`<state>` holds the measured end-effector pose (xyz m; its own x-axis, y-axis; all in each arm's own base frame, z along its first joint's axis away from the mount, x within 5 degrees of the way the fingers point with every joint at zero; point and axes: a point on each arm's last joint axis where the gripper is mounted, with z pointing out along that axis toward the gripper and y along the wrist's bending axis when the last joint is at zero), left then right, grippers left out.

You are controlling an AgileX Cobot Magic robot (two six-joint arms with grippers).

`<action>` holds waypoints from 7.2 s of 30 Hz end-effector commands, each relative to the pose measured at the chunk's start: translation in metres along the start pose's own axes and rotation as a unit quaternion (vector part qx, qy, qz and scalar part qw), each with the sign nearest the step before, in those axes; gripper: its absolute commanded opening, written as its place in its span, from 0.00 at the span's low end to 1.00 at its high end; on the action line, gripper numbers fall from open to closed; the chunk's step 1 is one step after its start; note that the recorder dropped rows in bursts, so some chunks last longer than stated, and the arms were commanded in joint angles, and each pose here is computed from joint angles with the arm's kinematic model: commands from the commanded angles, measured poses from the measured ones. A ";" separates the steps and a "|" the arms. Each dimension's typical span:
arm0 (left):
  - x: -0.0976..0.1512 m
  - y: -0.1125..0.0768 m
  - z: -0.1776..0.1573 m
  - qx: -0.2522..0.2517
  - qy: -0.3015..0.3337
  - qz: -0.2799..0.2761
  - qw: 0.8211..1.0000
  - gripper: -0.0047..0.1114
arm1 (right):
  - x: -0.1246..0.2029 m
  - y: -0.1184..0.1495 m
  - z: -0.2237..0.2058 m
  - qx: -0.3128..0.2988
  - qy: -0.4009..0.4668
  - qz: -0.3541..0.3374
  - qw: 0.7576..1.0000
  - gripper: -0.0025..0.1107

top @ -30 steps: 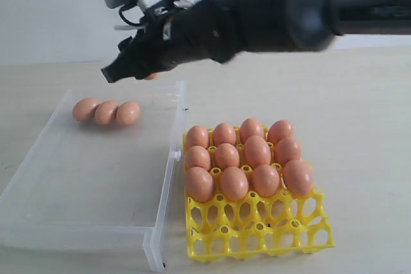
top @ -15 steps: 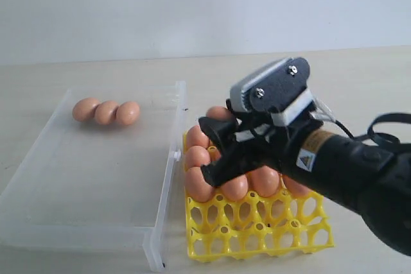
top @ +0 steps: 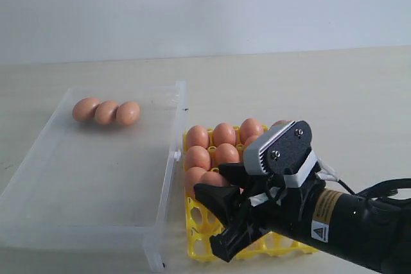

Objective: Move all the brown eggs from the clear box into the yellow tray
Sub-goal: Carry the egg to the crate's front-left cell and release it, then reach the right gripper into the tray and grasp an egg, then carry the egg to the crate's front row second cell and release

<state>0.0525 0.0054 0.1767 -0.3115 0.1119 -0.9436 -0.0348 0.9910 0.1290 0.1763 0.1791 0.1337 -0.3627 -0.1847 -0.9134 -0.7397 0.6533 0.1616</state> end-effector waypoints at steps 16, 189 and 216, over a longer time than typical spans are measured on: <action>-0.002 0.000 -0.001 0.003 -0.010 -0.004 1.000 0.04 | 0.022 0.006 0.012 -0.058 0.016 0.015 0.998 0.06; -0.002 0.000 -0.001 0.003 -0.010 -0.003 1.000 0.04 | -0.111 0.018 0.037 0.039 0.054 -0.170 0.983 0.02; -0.002 0.000 -0.001 0.002 -0.010 -0.003 1.000 0.04 | -0.002 -0.006 -0.034 0.128 0.113 -0.110 0.979 0.02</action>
<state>0.0525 0.0054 0.1767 -0.3115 0.1119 -0.9436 -0.0348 0.9910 0.1290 0.1610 0.1491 0.1525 -0.3394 -0.4809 -0.8084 -0.6555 0.7373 -0.1634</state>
